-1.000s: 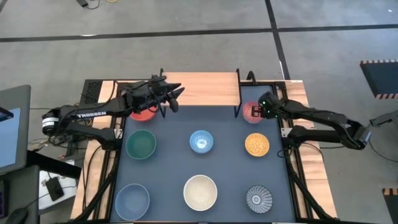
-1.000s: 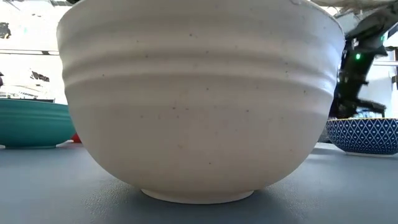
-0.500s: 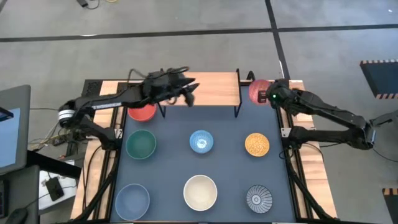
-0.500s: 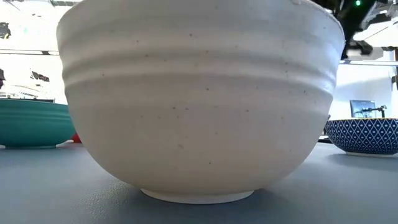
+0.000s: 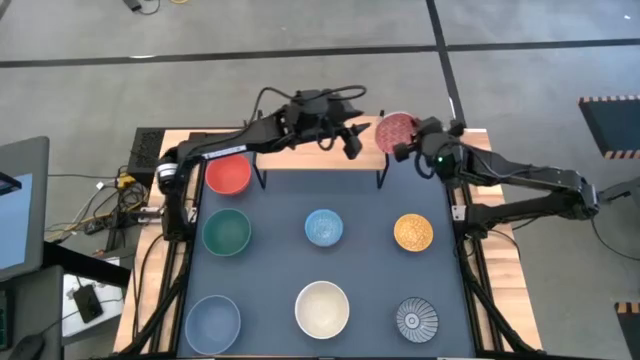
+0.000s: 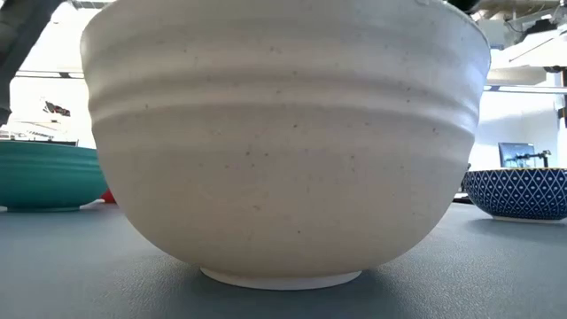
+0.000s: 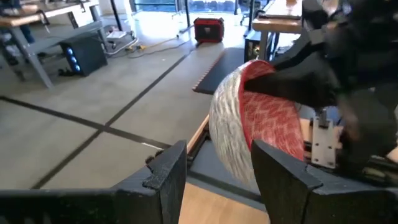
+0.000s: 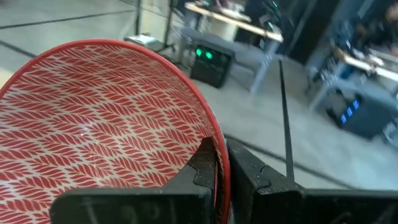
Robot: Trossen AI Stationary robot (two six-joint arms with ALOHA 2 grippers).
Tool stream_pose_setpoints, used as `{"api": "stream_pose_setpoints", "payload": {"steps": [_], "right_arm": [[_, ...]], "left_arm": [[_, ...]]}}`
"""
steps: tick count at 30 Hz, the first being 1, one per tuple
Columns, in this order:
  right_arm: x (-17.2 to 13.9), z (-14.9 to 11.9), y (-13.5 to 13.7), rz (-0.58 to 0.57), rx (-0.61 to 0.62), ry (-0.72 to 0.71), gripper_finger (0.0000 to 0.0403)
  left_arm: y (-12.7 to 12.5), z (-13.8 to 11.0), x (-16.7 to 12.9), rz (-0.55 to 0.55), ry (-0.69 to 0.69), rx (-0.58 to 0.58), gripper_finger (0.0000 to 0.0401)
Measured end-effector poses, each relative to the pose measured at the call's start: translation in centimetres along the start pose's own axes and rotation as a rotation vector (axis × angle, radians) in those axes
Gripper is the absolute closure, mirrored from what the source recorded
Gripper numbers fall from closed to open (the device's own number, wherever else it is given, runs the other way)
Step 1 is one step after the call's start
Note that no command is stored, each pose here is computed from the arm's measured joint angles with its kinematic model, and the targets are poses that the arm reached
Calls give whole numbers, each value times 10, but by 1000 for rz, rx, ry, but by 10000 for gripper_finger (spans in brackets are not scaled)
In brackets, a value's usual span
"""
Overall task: Place and stack bowls onto a shelf
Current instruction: Put the red patterned bowl on the shelf
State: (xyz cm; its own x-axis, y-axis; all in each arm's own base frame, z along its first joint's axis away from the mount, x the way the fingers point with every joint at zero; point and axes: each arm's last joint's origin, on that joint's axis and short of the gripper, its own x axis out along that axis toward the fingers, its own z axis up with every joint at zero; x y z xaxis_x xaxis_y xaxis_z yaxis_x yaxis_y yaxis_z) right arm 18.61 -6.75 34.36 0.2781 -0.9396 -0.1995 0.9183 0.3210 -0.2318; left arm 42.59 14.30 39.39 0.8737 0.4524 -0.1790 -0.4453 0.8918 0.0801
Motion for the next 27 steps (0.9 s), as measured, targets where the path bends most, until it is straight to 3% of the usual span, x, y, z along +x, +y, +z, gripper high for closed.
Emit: {"api": "stream_pose_setpoints", "payload": {"steps": [4,16,22,27], "right_arm": [[-2,1,13,33,-76,-22,361],[-7,7,20,79,-105,-72,361],[-16,12,25,102,-235,-131,361],[-23,12,29,131,-327,-152,361]], "left_arm": [[-7,-1,8,-9,3,69,238],[-18,-8,10,-11,32,202,271],[-20,-11,10,10,61,181,283],[-27,-12,9,71,79,234,292]]}}
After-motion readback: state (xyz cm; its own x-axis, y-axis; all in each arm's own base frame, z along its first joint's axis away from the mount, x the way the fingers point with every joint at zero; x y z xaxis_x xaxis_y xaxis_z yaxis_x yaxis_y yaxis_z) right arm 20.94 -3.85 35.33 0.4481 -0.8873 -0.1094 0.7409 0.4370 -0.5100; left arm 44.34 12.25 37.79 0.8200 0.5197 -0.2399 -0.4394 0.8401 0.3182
